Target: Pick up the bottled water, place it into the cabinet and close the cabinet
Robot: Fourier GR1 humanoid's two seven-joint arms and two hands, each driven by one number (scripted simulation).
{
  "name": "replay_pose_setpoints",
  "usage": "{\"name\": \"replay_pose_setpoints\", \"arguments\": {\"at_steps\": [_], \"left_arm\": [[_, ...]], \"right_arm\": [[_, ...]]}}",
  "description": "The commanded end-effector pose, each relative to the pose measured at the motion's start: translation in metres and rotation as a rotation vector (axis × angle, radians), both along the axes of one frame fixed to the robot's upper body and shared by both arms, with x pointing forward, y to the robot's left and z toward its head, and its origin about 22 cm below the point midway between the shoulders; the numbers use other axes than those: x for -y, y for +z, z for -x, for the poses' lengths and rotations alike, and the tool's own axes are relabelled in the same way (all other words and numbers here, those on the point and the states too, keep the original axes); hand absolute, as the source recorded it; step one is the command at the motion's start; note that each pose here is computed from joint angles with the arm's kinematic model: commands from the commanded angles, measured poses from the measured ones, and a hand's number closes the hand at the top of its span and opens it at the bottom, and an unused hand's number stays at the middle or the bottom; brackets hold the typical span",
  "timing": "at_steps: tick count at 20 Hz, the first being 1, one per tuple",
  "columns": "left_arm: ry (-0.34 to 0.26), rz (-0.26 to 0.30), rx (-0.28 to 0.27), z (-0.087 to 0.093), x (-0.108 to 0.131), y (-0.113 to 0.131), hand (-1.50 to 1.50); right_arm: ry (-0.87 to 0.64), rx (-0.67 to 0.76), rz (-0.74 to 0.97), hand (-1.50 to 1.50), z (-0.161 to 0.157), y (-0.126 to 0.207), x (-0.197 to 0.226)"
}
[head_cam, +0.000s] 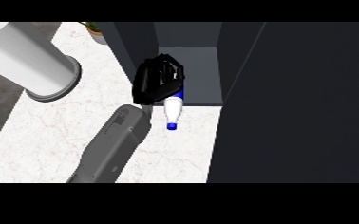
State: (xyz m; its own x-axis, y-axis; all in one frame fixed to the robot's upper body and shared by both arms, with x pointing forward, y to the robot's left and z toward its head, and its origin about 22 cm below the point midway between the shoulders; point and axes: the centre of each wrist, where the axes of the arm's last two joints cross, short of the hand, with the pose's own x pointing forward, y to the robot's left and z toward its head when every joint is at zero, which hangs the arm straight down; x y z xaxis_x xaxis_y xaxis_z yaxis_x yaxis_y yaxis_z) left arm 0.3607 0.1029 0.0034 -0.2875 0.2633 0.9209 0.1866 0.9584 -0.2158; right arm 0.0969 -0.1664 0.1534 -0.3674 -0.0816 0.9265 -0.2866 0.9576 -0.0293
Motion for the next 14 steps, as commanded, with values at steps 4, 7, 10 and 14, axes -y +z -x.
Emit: {"name": "replay_pose_setpoints", "arguments": {"at_steps": [4,7,10,14], "left_arm": [[-0.004,0.086,-0.027,0.067,-0.016,0.007,1.5],[0.016,0.089,0.004,0.095,-0.051,0.01,1.5],[0.007,0.111,0.001,0.138,-0.051,0.011,1.5],[0.008,0.142,-0.003,0.163,-0.052,0.018,1.5]], "right_arm": [[0.022,0.044,0.055,-1.5,0.01,0.018,0.008],[0.03,0.035,0.049,-1.5,0.014,0.028,0.013],[0.09,0.027,0.087,1.5,0.003,0.017,-0.003],[0.277,-0.018,0.123,1.5,0.018,0.025,-0.003]]}}
